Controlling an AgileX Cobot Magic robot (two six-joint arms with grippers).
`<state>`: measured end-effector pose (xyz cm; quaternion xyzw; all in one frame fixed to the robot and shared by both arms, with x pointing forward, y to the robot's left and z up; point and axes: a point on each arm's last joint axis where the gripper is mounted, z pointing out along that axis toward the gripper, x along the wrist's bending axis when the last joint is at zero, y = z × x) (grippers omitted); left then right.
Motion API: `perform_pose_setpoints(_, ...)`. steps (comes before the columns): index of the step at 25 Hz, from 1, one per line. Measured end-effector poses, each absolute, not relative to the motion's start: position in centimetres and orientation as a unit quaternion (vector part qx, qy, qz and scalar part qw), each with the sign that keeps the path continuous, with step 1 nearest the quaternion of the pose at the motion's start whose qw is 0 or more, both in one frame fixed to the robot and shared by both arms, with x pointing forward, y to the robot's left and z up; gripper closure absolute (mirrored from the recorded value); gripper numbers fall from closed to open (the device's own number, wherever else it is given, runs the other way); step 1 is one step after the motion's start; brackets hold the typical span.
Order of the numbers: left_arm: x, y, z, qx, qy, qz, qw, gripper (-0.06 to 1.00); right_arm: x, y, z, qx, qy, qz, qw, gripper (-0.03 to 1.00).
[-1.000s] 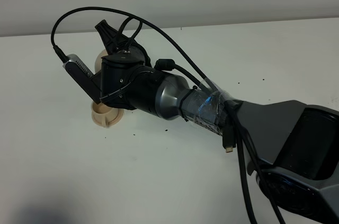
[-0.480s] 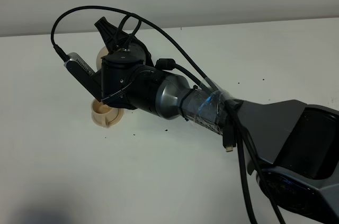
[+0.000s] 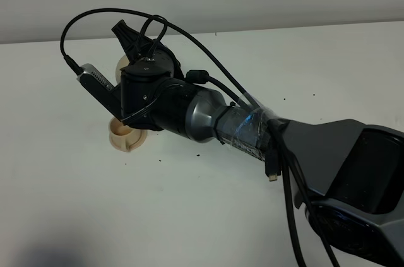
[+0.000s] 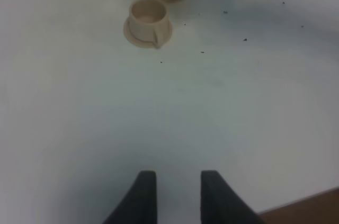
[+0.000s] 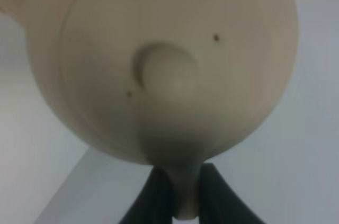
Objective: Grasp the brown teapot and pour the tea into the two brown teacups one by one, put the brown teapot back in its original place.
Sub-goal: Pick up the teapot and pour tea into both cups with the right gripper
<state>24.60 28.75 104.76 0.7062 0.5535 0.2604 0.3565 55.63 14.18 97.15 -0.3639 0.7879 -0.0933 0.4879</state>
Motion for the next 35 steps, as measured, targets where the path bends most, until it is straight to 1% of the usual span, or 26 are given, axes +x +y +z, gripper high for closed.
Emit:
perform_pose_setpoints(4, 24.6, 28.8, 104.8, 0.706, 0.553, 0.260, 0.357, 0.72, 55.5, 14.4, 96.2, -0.374, 0.785, -0.101, 0.483, 0.86)
perform_pose_setpoints(14, 24.6, 28.8, 104.8, 0.706, 0.553, 0.260, 0.357, 0.72, 55.4, 14.6, 96.1, -0.380, 0.781, -0.102, 0.485, 0.86)
perform_pose_setpoints(22, 24.6, 28.8, 104.8, 0.706, 0.553, 0.260, 0.357, 0.72, 55.3, 14.8, 94.9, -0.395, 0.771, -0.120, 0.484, 0.86)
perform_pose_setpoints(35, 24.6, 28.8, 104.8, 0.706, 0.553, 0.260, 0.357, 0.72, 55.4, 14.6, 95.0, -0.396, 0.762, -0.150, 0.490, 0.86)
